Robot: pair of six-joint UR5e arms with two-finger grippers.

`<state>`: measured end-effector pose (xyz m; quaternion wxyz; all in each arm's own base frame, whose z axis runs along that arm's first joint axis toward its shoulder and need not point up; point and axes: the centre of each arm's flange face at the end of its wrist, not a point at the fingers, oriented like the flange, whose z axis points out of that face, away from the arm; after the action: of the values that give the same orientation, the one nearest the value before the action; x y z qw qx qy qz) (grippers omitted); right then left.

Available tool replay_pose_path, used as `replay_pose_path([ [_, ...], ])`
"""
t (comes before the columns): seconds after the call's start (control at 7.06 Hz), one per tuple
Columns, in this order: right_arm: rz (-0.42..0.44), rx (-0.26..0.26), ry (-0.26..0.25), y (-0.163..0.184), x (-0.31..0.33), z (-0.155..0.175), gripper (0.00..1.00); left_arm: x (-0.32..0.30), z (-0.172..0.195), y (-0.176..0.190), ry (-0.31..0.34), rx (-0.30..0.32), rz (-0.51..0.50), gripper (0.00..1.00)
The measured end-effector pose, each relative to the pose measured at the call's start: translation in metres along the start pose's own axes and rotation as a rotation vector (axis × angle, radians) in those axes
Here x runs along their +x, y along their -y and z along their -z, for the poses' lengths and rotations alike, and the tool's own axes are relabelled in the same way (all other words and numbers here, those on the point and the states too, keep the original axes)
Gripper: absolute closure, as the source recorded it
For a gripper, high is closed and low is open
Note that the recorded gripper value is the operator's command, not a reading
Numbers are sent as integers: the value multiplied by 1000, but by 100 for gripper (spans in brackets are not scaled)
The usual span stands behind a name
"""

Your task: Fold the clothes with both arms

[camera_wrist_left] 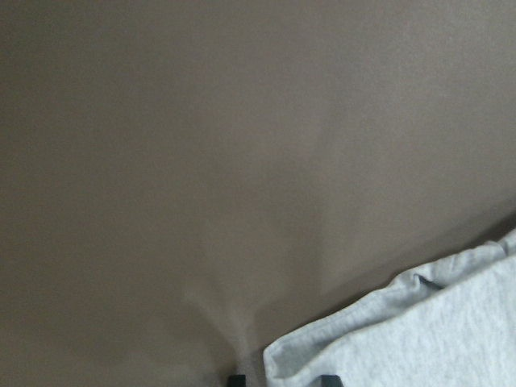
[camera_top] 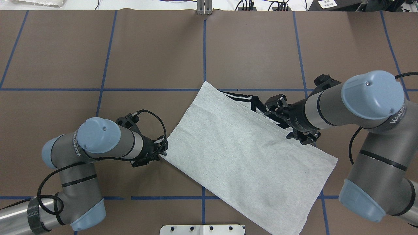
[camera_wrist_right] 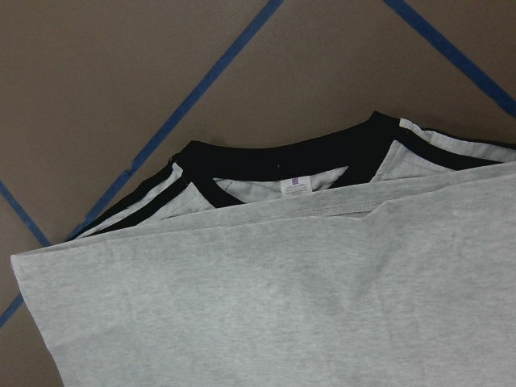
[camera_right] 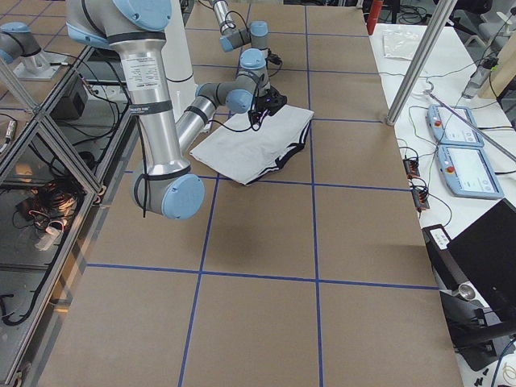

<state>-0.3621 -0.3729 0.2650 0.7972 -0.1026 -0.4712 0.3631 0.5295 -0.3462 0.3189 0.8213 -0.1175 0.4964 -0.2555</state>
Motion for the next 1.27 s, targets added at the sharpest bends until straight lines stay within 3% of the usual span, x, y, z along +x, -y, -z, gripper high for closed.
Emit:
replay_pose_path([
  [0.28,-3,2,5,1,-2,2,0,1,5,18,-9,37,-20,100],
  [0.71,-8,-1,15,0,-6,5,0,13,25,87,-16,143,-158,100],
  [0.99,-8,-1,19,0,-8,6,0,52,45,155,-37,238,-228,100],
  [1.27,-8,-1,20,-1,-9,7,0,112,45,233,-52,325,-221,100],
])
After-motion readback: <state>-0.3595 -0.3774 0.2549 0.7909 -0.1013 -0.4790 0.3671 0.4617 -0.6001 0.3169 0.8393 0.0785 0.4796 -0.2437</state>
